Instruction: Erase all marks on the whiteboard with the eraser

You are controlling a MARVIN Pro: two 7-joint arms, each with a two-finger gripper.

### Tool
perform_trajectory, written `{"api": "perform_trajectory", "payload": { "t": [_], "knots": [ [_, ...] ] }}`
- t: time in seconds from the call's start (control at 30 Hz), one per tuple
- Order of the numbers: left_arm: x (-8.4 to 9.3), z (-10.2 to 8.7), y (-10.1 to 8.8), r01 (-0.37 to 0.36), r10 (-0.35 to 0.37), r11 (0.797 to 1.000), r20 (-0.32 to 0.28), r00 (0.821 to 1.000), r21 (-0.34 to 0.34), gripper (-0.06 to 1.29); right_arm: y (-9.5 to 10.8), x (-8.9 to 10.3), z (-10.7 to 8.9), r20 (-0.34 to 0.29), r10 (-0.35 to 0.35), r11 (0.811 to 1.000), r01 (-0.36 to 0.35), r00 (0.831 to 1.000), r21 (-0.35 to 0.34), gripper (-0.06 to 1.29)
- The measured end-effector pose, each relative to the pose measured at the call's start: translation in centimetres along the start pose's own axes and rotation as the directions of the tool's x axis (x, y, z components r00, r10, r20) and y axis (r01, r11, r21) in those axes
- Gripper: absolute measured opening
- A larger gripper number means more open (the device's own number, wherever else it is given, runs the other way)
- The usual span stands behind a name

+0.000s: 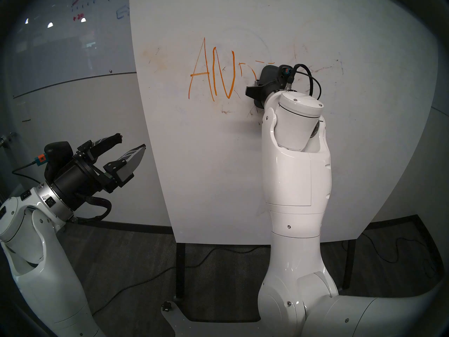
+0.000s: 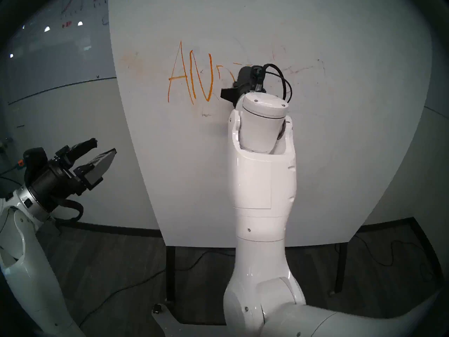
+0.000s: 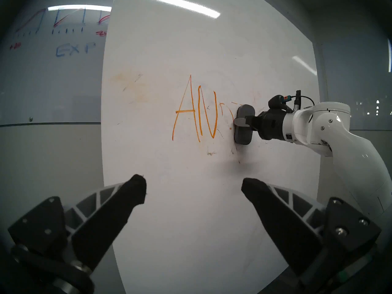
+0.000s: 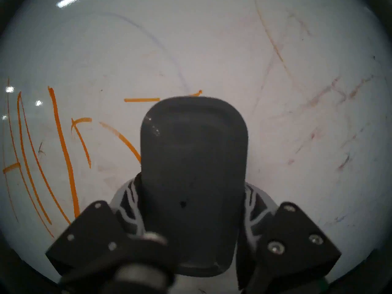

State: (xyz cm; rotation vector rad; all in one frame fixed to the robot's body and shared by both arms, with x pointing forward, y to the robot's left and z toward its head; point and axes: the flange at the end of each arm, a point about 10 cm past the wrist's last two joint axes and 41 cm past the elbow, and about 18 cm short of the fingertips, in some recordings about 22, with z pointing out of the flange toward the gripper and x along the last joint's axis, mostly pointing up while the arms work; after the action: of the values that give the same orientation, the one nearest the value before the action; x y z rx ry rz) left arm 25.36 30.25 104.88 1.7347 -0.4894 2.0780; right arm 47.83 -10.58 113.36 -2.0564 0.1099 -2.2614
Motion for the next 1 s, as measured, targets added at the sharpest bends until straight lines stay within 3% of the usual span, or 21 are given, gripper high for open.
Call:
{"api": "perform_trajectory", "payload": {
  "t": [0.57,1.0],
  "knots": [
    [0.0,0.0,0.0,0.0,0.0,1.0,0.0,1.0,0.0,1.25,1.7,-2.7,-0.6,0.07,-0.047,0.997,0.043,0.996,0.068,0.54],
    [0.0,0.0,0.0,0.0,0.0,1.0,0.0,1.0,0.0,1.25,2.2,-3.2,-0.8,0.075,-0.097,0.992,0.091,0.992,0.083,0.54]
  ]
}}
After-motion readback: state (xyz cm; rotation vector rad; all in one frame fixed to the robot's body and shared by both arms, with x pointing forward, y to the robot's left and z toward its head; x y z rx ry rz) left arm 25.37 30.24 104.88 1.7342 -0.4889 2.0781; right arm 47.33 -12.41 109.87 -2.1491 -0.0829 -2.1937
